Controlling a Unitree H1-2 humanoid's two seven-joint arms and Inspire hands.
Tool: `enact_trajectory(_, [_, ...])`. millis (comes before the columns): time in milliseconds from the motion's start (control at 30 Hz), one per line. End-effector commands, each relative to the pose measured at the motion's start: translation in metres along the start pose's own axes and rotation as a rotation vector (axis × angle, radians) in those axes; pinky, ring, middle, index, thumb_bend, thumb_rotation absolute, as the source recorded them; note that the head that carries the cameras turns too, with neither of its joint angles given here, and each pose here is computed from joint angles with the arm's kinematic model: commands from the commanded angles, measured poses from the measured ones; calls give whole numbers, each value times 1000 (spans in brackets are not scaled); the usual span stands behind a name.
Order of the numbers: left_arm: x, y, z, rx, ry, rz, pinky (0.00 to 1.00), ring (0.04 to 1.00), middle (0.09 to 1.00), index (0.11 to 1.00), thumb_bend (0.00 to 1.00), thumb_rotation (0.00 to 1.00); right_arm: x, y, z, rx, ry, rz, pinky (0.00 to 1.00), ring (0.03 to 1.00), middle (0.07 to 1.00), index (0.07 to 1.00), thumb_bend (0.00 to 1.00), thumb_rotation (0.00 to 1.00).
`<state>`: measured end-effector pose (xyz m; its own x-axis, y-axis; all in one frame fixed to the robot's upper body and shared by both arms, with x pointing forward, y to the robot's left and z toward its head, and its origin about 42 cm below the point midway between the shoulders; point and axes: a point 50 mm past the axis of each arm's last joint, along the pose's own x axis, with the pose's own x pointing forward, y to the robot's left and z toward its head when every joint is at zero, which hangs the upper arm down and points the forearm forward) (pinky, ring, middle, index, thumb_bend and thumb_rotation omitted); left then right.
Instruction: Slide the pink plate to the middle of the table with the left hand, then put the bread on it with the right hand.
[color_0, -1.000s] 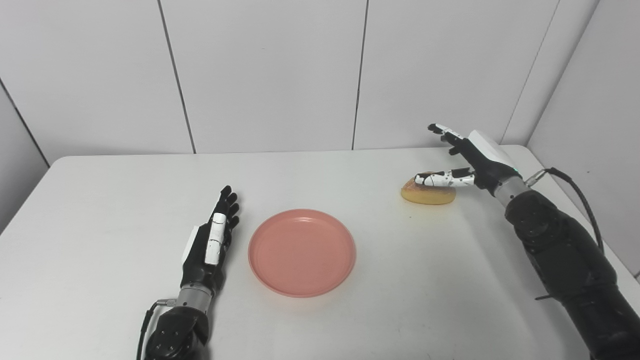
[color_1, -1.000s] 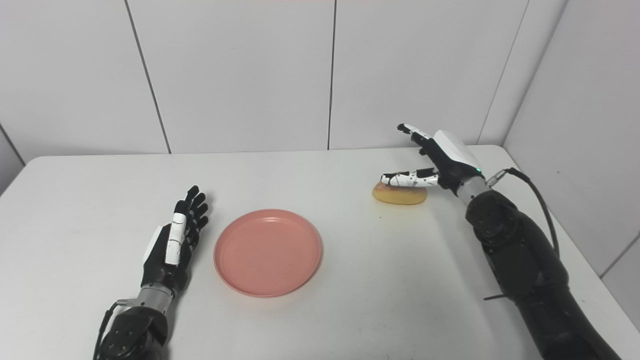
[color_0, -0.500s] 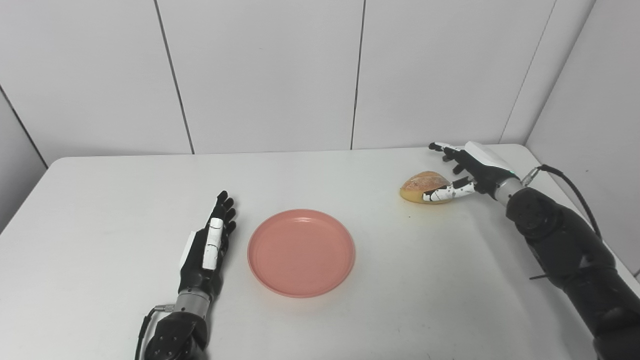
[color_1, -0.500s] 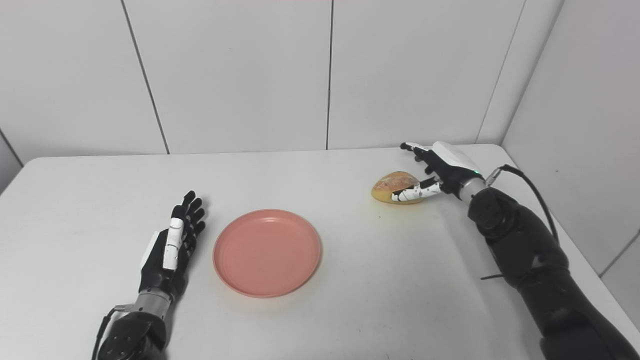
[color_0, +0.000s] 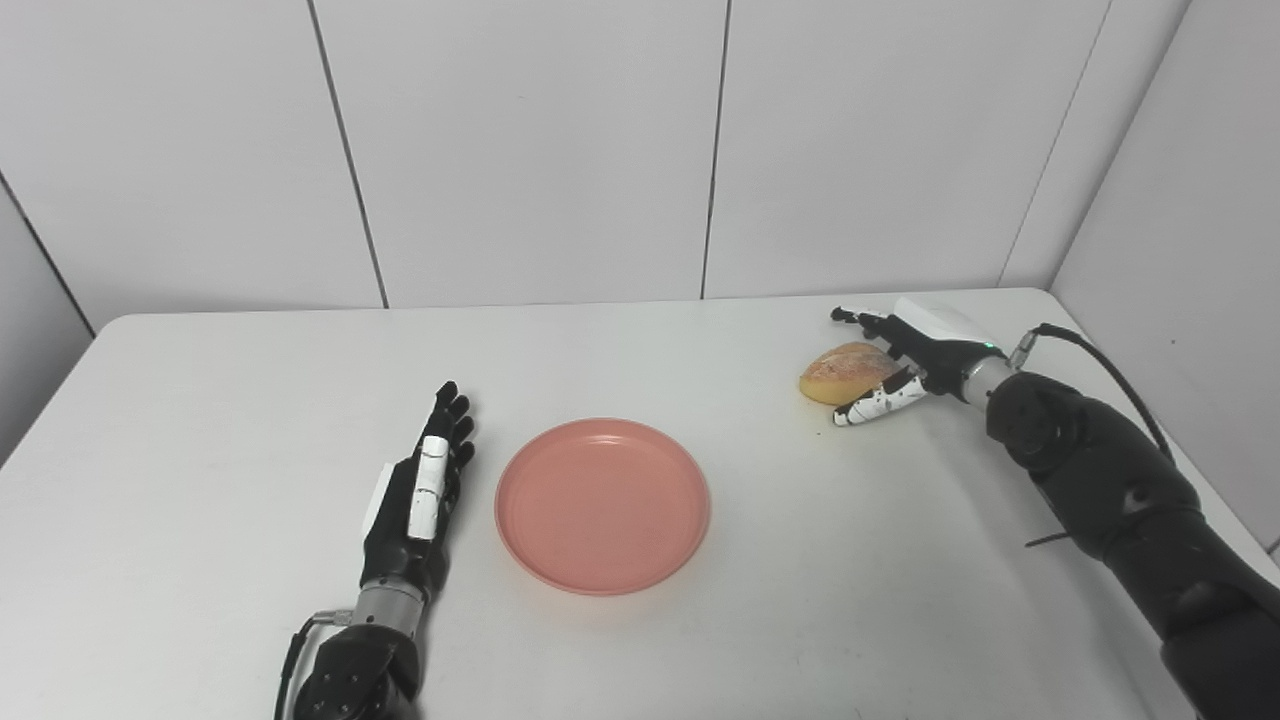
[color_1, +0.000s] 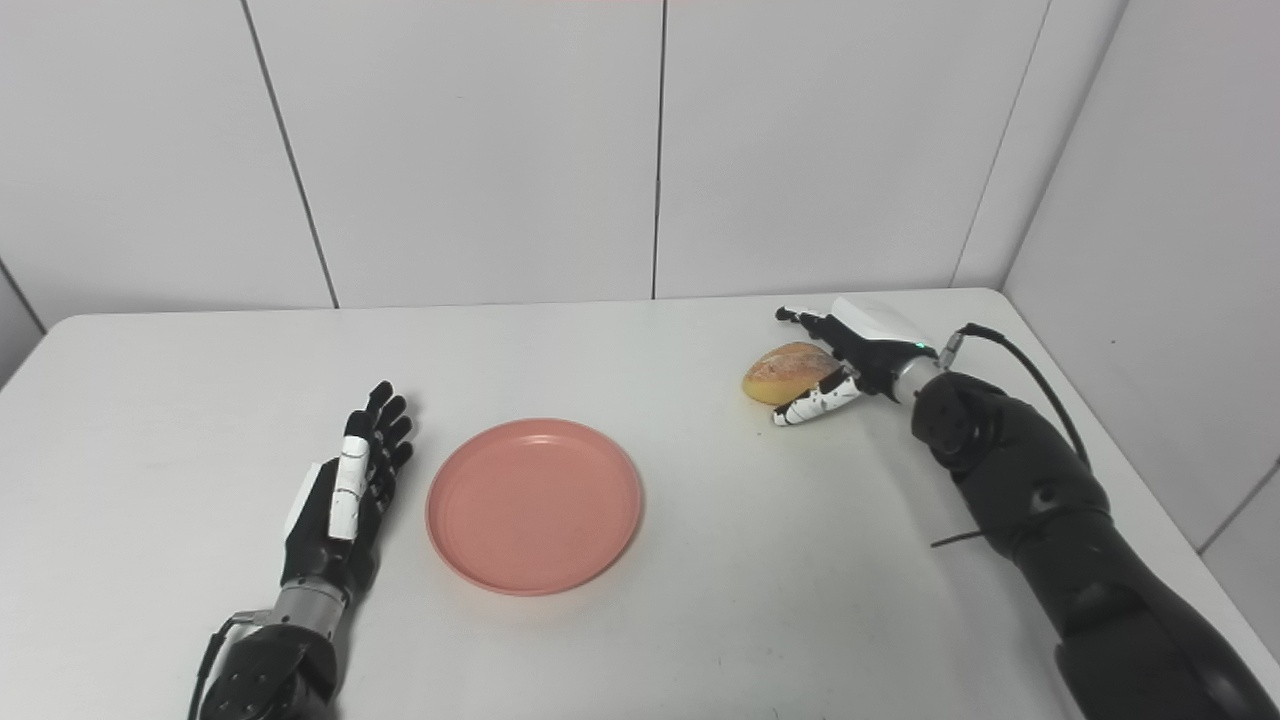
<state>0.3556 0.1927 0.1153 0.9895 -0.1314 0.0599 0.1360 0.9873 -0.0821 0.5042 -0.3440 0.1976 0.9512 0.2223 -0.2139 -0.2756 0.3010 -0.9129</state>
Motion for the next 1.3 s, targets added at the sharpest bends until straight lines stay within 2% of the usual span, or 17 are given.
enact_trajectory(0, [7, -4, 19, 4, -96, -15, 1000, 1000, 1000, 1000, 725, 1000, 9, -40, 17, -38, -85, -113, 710, 843, 899, 886, 866, 335])
enact_trajectory(100, [7, -5, 20, 7, -97, -15, 1000, 1000, 1000, 1000, 723, 1000, 11, -34, 20, -66, -102, -147, 682, 811, 871, 867, 804, 344])
enact_trajectory(200, [7, -5, 20, 4, -97, -16, 1000, 1000, 1000, 1000, 723, 1000, 13, -31, 22, -80, -124, -182, 663, 780, 837, 839, 707, 297])
enact_trajectory(367, [7, -6, 20, 1, -98, -16, 1000, 1000, 1000, 1000, 724, 1000, 12, -28, 24, -96, -140, -236, 638, 740, 795, 790, 574, 151])
enact_trajectory(400, [7, -6, 20, 1, -98, -16, 1000, 1000, 1000, 1000, 724, 1000, 12, -28, 24, -99, -144, -245, 613, 716, 773, 768, 547, 77])
enact_trajectory(433, [7, -6, 20, 2, -97, -15, 1000, 1000, 1000, 1000, 724, 1000, 11, -28, 24, -103, -161, -261, 605, 707, 765, 761, 539, 50])
enact_trajectory(500, [7, -7, 20, 1, -97, -13, 1000, 1000, 1000, 1000, 725, 1000, 10, -27, 23, -110, -182, -280, 533, 629, 686, 698, 516, 10])
enact_trajectory(567, [8, -7, 20, -4, -95, -14, 1000, 1000, 1000, 1000, 726, 1000, 10, -27, 22, -124, -191, -297, 391, 488, 531, 632, 536, 1])
enact_trajectory(600, [8, -8, 20, -5, -96, -16, 1000, 1000, 1000, 1000, 726, 1000, 9, -27, 21, -132, -192, -304, 385, 482, 523, 629, 537, 0])
enact_trajectory(667, [8, -9, 20, -8, -96, -20, 1000, 1000, 1000, 1000, 722, 1000, 9, -26, 20, -145, -197, -318, 317, 408, 452, 548, 520, 0])
enact_trajectory(700, [8, -9, 20, -10, -95, -21, 1000, 1000, 1000, 1000, 723, 1000, 8, -26, 19, -150, -200, -324, 304, 392, 439, 537, 518, 0])
enact_trajectory(933, [8, -11, 19, -17, -97, -17, 1000, 1000, 1000, 1000, 732, 1000, 7, -28, 19, -162, -202, -377, 262, 343, 413, 522, 517, 0])
enact_trajectory(1000, [8, -11, 19, -18, -97, -19, 1000, 1000, 1000, 1000, 735, 1000, 7, -28, 19, -162, -197, -385, 252, 333, 464, 495, 523, 0])
enact_trajectory(1133, [8, -13, 20, -16, -95, -20, 1000, 1000, 1000, 1000, 733, 1000, 7, -30, 20, -159, -199, -400, 264, 349, 419, 524, 517, 0])
enact_trajectory(1233, [8, -14, 21, -15, -92, -24, 1000, 1000, 1000, 1000, 727, 1000, 6, -32, 28, -145, -225, -416, 254, 333, 465, 496, 522, 0])
enact_trajectory(1267, [9, -14, 21, -14, -91, -25, 1000, 1000, 1000, 1000, 725, 1000, 5, -32, 31, -143, -233, -421, 282, 362, 446, 509, 520, 0])
